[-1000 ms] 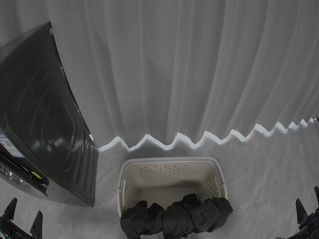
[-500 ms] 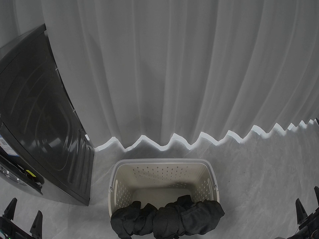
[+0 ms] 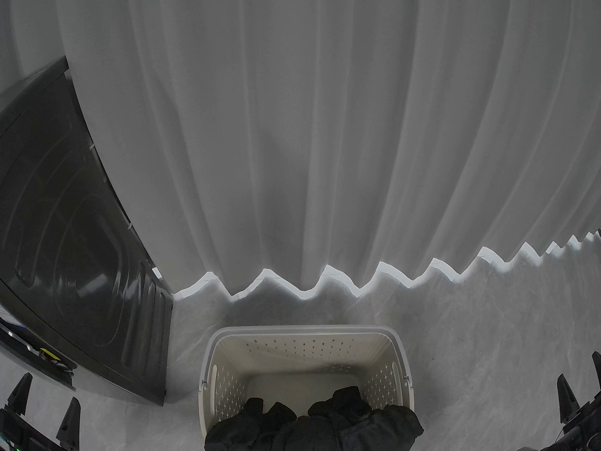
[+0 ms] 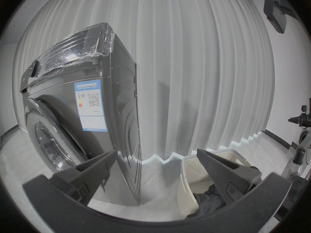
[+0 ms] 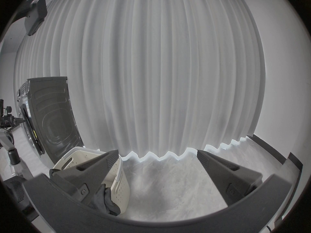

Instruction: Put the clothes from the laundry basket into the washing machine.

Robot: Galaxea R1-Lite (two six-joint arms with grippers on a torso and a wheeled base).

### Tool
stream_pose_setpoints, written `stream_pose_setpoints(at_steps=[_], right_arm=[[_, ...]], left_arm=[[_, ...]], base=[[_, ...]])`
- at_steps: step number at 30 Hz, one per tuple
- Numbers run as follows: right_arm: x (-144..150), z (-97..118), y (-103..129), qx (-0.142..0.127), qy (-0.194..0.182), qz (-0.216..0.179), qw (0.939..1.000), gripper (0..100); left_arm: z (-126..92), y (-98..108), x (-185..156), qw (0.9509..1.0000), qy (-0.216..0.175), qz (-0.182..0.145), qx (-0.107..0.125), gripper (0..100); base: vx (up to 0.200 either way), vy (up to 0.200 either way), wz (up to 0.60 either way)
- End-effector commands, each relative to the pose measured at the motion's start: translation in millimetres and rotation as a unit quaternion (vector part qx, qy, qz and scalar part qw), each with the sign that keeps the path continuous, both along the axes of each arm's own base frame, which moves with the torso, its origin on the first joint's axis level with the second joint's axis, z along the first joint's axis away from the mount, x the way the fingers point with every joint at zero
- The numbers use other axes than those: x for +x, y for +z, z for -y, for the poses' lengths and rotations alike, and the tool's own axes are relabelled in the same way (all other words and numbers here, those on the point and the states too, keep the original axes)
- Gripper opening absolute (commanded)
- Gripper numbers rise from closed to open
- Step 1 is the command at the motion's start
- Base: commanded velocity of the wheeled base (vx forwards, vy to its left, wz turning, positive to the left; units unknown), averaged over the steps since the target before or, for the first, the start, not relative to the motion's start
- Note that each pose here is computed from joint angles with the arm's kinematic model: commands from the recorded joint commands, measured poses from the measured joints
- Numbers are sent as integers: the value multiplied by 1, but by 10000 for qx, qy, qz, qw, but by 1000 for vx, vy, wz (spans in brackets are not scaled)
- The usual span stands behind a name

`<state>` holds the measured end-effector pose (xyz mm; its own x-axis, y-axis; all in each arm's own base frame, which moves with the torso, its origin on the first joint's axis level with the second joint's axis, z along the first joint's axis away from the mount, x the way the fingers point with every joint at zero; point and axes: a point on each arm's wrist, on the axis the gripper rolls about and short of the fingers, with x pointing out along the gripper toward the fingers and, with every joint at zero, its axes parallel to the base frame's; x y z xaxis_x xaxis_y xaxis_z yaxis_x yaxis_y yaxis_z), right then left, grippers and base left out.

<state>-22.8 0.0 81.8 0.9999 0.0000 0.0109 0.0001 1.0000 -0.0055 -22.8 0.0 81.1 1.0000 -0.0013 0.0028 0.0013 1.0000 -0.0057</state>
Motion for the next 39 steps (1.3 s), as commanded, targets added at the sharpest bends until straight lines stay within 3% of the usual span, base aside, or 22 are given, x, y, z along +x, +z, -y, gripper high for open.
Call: stream_pose_setpoints(at_steps=[1, 10, 39], right_arm=[[0, 0, -5, -3, 8, -1, 10000, 100], [0, 0, -5, -3, 8, -1, 10000, 100], [0, 0, -5, -3, 0, -1, 10000, 100]], left_arm=[[0, -5, 0, 10000, -1, 1, -10, 100], [0, -5, 0, 10000, -1, 9, -17, 100], [0, -5, 0, 10000, -1, 9, -10, 100]], base=[[0, 0, 0], [133, 0, 0], [21, 0, 0]])
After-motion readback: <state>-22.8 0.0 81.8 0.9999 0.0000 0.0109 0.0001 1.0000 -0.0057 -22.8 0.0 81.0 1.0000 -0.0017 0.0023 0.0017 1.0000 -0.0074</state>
